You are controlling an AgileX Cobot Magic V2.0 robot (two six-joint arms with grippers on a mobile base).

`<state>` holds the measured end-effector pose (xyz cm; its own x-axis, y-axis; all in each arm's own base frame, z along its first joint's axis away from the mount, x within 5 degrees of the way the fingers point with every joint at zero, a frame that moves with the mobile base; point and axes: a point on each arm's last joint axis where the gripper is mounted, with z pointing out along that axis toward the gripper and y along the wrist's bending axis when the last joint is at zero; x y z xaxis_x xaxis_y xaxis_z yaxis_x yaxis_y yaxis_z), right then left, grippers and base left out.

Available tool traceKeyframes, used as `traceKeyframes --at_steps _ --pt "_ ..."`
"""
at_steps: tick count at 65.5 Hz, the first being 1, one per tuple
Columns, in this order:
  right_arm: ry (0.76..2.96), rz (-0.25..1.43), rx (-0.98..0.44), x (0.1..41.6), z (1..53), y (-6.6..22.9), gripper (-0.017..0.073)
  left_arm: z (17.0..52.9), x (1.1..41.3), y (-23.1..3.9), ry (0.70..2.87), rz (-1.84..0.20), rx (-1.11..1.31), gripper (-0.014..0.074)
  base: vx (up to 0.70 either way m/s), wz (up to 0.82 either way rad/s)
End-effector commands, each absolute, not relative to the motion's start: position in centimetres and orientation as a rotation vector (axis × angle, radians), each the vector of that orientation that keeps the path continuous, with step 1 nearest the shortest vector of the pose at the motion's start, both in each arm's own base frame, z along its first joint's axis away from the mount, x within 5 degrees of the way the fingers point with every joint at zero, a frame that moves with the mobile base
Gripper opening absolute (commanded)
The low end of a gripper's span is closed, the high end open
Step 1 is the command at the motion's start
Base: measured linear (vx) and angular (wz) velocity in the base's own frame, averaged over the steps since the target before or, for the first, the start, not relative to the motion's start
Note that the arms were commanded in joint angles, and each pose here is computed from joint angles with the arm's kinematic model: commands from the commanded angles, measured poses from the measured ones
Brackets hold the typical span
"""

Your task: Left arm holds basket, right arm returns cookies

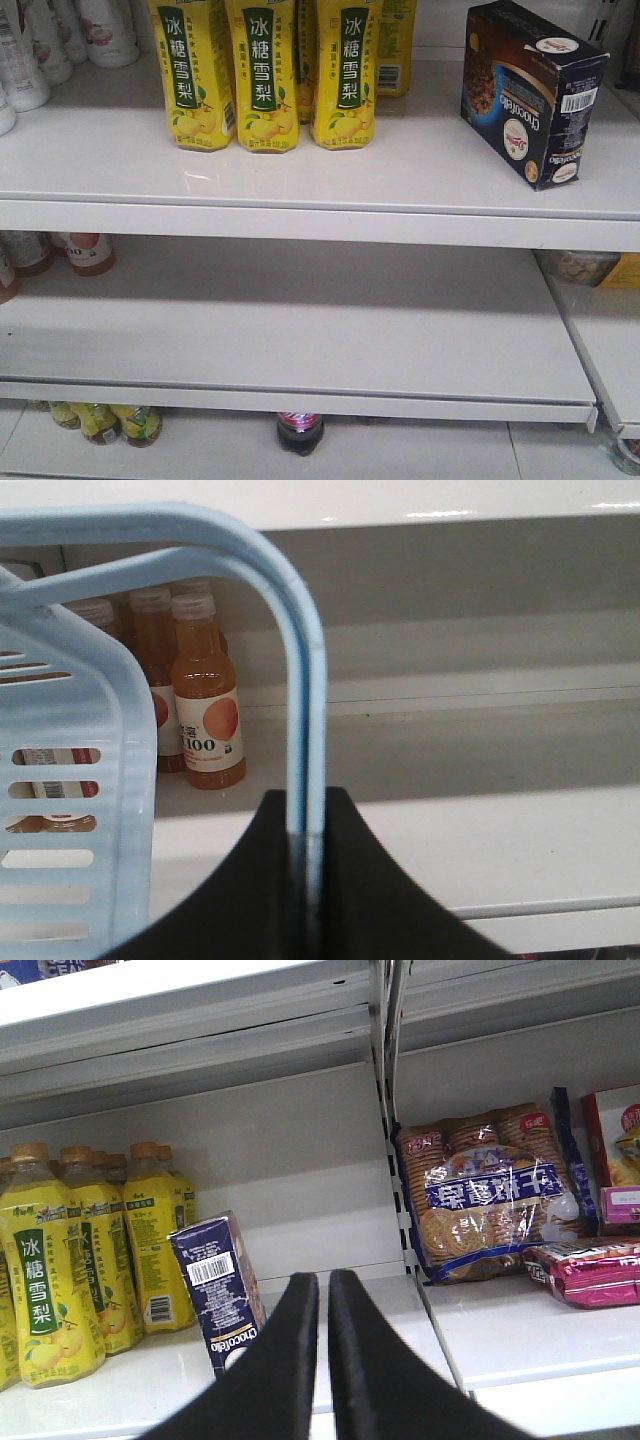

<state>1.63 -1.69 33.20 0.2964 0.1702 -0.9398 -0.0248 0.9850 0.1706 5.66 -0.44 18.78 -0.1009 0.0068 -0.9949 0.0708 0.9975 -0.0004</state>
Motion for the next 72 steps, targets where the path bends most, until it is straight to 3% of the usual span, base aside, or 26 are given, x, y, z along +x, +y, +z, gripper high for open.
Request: traceKeyframes --at_steps 1,33,47,61,72 --pt "1.224 0.124 0.092 1.4 34.2 -1.5 -0.001 20.8 5.4 -0.3 1.524 -0.024 0.071 0.0 0.0 0.0" --pt "1.214 0.068 0.063 1.4 34.3 -1.5 -0.001 20.8 5.4 -0.3 1.524 -0.024 0.071 0.0 0.0 0.0" --pt "1.289 0.113 0.112 1.6 33.6 -1.6 -0.001 20.8 5.4 -0.3 1.524 -0.024 0.071 0.0 0.0 0.0" --pt "1.404 -0.004 -0.085 2.6 31.4 -0.8 -0.0008 20.8 5.4 -0.3 1.524 -0.024 0.071 0.0 0.0 0.0" --pt "1.461 -0.009 -0.131 3.7 28.8 -0.1 -0.0008 20.8 5.4 -0.3 1.524 -0.024 0.071 0.0 0.0 0.0"
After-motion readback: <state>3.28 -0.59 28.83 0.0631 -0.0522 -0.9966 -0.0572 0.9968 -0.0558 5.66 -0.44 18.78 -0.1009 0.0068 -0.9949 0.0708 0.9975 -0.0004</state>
